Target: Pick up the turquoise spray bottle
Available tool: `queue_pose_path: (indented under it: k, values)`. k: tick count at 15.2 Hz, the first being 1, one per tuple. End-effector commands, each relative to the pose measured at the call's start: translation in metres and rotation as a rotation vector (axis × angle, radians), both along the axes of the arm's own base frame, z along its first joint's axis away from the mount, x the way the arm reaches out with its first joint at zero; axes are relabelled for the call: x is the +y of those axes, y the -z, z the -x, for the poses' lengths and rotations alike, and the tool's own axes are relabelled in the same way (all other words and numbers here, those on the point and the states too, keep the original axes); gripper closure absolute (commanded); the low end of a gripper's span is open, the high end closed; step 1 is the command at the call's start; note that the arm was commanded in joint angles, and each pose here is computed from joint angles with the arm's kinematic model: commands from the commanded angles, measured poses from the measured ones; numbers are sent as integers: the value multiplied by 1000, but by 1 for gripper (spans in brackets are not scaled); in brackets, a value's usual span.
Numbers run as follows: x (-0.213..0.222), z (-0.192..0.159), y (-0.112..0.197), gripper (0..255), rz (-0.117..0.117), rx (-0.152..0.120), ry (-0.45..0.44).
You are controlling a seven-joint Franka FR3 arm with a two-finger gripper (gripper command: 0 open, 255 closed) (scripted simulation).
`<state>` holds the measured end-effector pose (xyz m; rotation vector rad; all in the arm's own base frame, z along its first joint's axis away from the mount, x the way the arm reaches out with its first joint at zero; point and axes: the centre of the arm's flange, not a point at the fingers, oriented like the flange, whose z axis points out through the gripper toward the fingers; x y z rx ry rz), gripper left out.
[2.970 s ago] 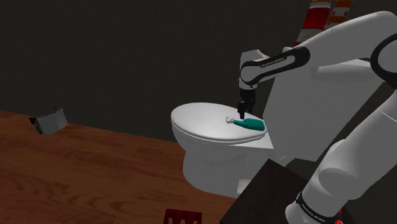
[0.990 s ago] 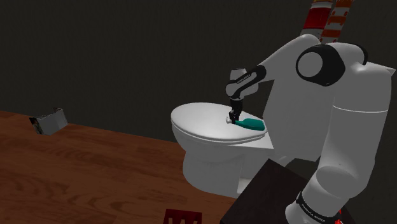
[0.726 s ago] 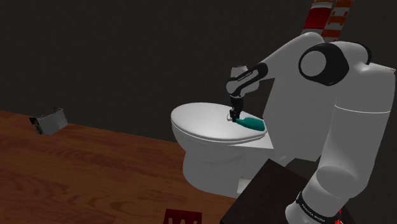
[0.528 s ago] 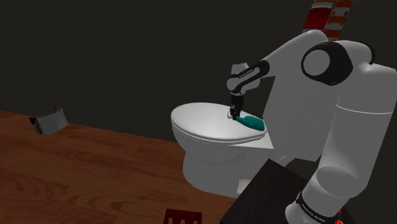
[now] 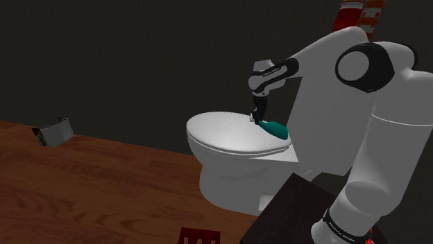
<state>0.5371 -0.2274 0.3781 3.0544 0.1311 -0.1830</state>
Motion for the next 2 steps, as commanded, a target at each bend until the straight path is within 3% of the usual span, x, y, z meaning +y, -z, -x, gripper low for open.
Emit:
queue_pose_path:
  k: [1,2]
  values:
    - [0,2,-6,255,0,0,0]
    - [0,2,-6,255,0,0,0]
